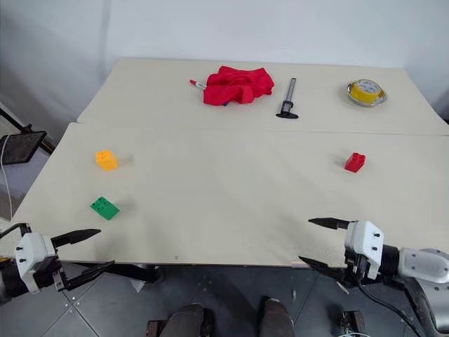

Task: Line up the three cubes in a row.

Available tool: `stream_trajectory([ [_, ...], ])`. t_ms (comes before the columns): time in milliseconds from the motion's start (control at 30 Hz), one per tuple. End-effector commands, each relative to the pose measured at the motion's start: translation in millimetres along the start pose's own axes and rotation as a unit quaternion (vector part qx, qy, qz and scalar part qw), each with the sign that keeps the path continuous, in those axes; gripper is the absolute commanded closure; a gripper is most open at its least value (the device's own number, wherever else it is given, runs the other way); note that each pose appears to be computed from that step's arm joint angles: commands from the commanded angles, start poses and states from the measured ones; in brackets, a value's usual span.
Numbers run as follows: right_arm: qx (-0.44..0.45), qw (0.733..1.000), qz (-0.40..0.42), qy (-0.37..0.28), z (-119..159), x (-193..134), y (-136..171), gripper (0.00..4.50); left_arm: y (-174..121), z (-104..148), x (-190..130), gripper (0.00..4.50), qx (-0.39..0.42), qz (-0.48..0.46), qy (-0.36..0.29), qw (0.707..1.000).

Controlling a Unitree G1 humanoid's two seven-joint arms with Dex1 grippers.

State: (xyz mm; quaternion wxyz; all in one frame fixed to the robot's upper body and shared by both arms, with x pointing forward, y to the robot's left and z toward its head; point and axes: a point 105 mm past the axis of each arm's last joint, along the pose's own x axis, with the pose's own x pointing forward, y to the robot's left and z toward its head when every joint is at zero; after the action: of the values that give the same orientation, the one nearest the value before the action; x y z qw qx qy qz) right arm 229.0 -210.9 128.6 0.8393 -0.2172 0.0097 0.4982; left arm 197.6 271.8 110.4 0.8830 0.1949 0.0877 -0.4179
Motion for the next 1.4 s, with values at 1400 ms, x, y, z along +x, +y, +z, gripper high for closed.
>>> stream_trajectory([
  [1400, 0.241, 0.749, -0.616, 0.041, -48, 9, -216, 0.39, -38, 98, 157, 0.0, 0.048, -0.142, -0.187, 0.971],
])
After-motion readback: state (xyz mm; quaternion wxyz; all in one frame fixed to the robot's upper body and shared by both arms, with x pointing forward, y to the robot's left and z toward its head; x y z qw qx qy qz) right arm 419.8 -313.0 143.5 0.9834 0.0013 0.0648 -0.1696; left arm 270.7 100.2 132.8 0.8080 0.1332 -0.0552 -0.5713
